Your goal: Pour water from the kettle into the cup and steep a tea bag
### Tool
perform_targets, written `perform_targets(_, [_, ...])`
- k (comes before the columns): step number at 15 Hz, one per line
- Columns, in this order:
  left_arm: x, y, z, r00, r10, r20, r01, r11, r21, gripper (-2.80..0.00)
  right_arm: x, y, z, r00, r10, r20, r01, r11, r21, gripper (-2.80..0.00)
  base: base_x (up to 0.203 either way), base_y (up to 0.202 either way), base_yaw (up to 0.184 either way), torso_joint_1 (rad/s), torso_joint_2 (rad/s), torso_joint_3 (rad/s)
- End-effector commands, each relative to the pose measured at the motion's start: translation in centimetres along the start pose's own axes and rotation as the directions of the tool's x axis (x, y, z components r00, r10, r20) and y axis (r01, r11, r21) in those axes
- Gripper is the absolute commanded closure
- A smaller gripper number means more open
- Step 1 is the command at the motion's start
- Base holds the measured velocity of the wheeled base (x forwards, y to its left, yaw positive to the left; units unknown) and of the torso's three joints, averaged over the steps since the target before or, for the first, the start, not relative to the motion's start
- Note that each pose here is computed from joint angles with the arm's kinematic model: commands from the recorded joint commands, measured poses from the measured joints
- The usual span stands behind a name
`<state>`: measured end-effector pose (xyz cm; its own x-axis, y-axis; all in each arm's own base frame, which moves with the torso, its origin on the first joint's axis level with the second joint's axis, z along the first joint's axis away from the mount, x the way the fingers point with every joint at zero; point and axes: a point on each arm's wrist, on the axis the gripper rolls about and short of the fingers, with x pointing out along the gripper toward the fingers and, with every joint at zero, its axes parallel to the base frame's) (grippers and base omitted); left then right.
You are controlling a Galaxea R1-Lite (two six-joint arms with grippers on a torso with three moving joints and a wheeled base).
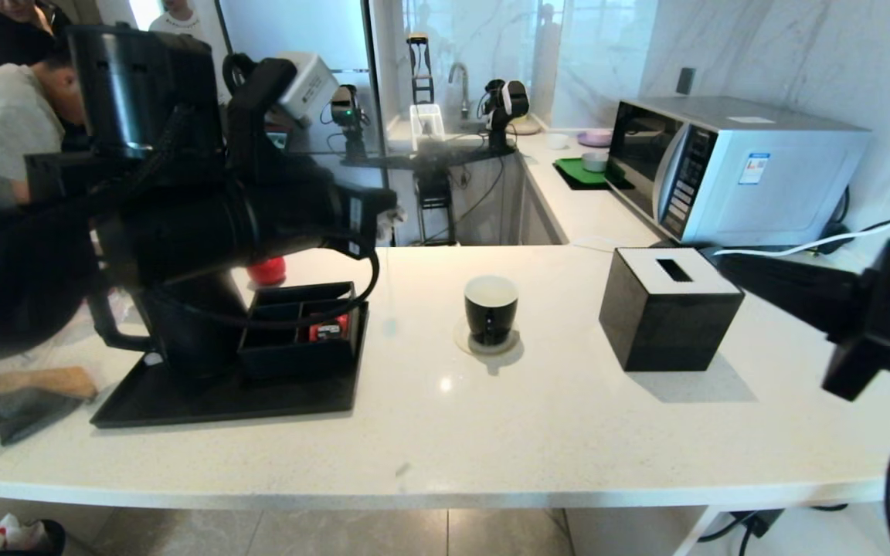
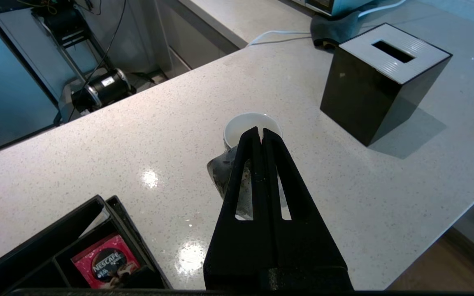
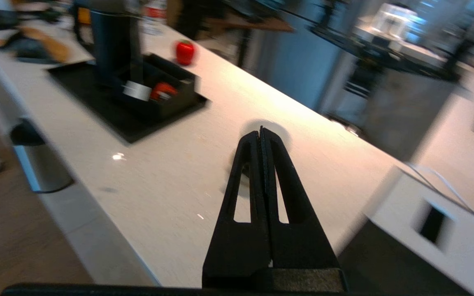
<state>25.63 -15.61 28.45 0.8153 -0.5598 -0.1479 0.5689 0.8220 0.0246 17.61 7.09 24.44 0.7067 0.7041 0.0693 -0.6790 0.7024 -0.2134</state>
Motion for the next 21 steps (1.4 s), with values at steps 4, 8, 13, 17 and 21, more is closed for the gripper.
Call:
perform_targets(4, [0.0,-0.5,0.1,1.0,-0.017,0.004,0.017,1.0,0.003,0.0,7.8,2.8,-2.4,0.971,0.237,-0.038,-0.236,0.971,0.045,-2.8,0.0,0.0,0.0,0.0,0.0,0.0])
perform_targets(8, [0.1,-0.7,0.1,1.0,-0.024,0.004,0.024,1.0,0.006,0.0,11.5,3.8,-3.5,0.958,0.286,0.011,-0.286,0.958,0.031,-2.8,0.0,0.0,0.0,0.0,0.0,0.0])
perform_targets(13, [0.0,-0.7,0.9,0.998,-0.023,0.065,0.022,1.0,0.008,0.0,14.2,4.9,-4.4,0.933,0.356,0.049,-0.357,0.934,0.02,-2.8,0.0,0.0,0.0,0.0,0.0,0.0])
perform_targets(17, [0.0,-1.0,1.1,0.997,-0.033,0.076,0.032,0.999,0.01,0.0,16.4,5.9,-5.9,0.918,0.394,0.046,-0.395,0.918,0.037,-2.8,0.0,0.0,0.0,0.0,0.0,0.0])
perform_targets(21, [0.0,-1.4,1.1,0.996,-0.044,0.076,0.043,0.999,0.011,0.0,18.2,7.3,-7.4,0.902,0.419,0.104,-0.428,0.901,0.078,-2.8,0.0,0.0,0.0,0.0,0.0,0.0])
